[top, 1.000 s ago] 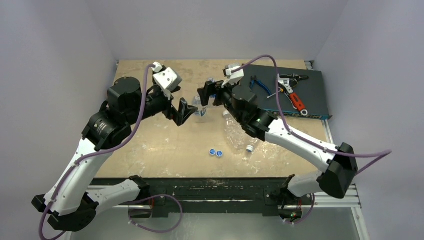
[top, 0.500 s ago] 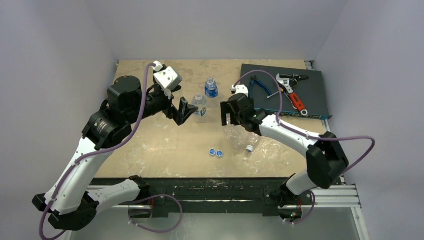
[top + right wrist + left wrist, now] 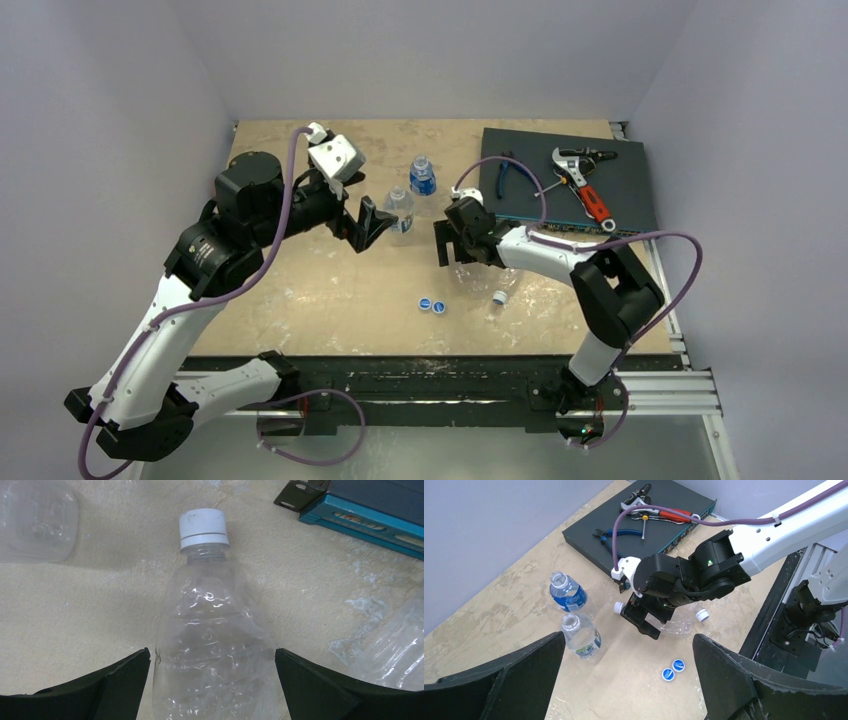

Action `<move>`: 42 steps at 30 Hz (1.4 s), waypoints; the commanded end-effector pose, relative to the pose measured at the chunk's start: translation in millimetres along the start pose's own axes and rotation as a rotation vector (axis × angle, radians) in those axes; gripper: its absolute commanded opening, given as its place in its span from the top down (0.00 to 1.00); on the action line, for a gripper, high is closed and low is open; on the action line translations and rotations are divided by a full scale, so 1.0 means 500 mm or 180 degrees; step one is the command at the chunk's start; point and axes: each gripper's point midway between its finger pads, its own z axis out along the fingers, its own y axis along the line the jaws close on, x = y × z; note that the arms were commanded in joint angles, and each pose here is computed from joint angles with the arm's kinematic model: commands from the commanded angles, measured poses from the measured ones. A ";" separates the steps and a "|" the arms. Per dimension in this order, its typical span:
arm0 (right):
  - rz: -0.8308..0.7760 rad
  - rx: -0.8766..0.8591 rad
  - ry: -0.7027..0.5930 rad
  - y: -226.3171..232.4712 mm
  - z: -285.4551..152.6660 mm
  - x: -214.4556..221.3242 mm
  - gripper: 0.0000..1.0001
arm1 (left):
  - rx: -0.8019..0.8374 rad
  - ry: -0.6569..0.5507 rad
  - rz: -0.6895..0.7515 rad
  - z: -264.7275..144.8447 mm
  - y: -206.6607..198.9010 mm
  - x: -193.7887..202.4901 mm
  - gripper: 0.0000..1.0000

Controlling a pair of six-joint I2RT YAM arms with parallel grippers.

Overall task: Unscrew the bottle caps
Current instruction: Pick up the plastic bottle at the center of the board.

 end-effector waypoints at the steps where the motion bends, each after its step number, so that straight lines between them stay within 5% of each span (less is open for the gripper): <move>1: 0.0038 -0.0016 -0.0055 0.005 0.012 -0.006 0.01 | 0.0054 -0.0117 0.0072 -0.003 -0.005 -0.018 0.00; 8: 0.0100 0.0163 -0.0060 -0.014 0.025 0.004 0.03 | 0.0087 -0.0108 0.0064 0.001 -0.007 -0.016 0.00; 17: 0.0237 0.0073 -0.0271 -0.009 -0.003 -0.027 0.44 | 0.0123 -0.0089 0.0046 0.004 -0.011 -0.011 0.00; 23: 0.0285 -0.0064 -0.0431 -0.001 -0.036 -0.057 0.48 | 0.0145 -0.0086 0.0064 0.004 -0.013 -0.011 0.00; 27: 0.0368 -0.0474 -0.0949 0.022 -0.147 -0.145 0.46 | 0.0330 -0.0079 0.0101 0.002 -0.033 -0.002 0.00; 35: 0.0554 -0.2082 -0.2545 0.097 -0.507 -0.327 0.43 | 0.1075 -0.0016 -0.0101 -0.002 -0.116 0.029 0.00; 42: 0.0430 -0.3061 -0.2993 0.144 -0.683 -0.350 0.49 | 0.1524 -0.0170 -0.0274 -0.024 -0.166 0.002 0.00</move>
